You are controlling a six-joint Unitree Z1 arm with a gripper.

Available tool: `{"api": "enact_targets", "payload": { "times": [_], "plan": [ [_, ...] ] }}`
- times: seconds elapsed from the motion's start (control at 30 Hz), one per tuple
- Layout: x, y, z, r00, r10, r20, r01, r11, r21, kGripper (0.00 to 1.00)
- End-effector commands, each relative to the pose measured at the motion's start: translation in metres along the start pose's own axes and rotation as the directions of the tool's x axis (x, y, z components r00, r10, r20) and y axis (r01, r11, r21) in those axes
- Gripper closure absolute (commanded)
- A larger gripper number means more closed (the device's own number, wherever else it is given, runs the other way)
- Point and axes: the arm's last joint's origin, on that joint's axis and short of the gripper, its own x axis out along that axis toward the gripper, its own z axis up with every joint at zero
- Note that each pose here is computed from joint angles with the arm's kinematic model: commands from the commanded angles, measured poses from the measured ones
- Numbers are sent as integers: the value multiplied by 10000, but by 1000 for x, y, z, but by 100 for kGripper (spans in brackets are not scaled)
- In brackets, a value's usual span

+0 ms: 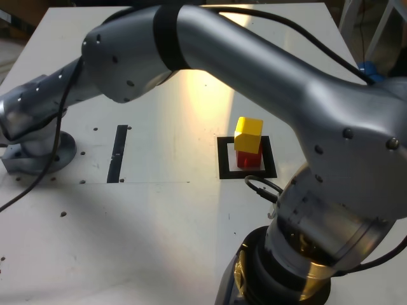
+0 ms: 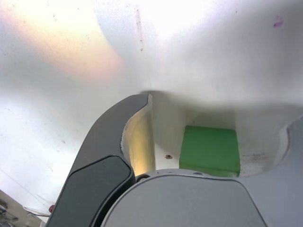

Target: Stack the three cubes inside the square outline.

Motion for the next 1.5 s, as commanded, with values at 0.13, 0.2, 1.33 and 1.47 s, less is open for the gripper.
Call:
{"api": "enact_targets", "payload": {
  "times": [0.13,0.2,1.33,1.47],
  "plan": [
    [-2,-3,-2,10000,18,-28,-18,10000,-33,47],
    [-5,-4,-2,9999,38,108,-38,10000,10,58],
    [-11,-10,-2,9992,-139,387,127,9994,308,72],
    [-16,-9,-5,9987,-142,480,126,9994,327,72]
  ]
}}
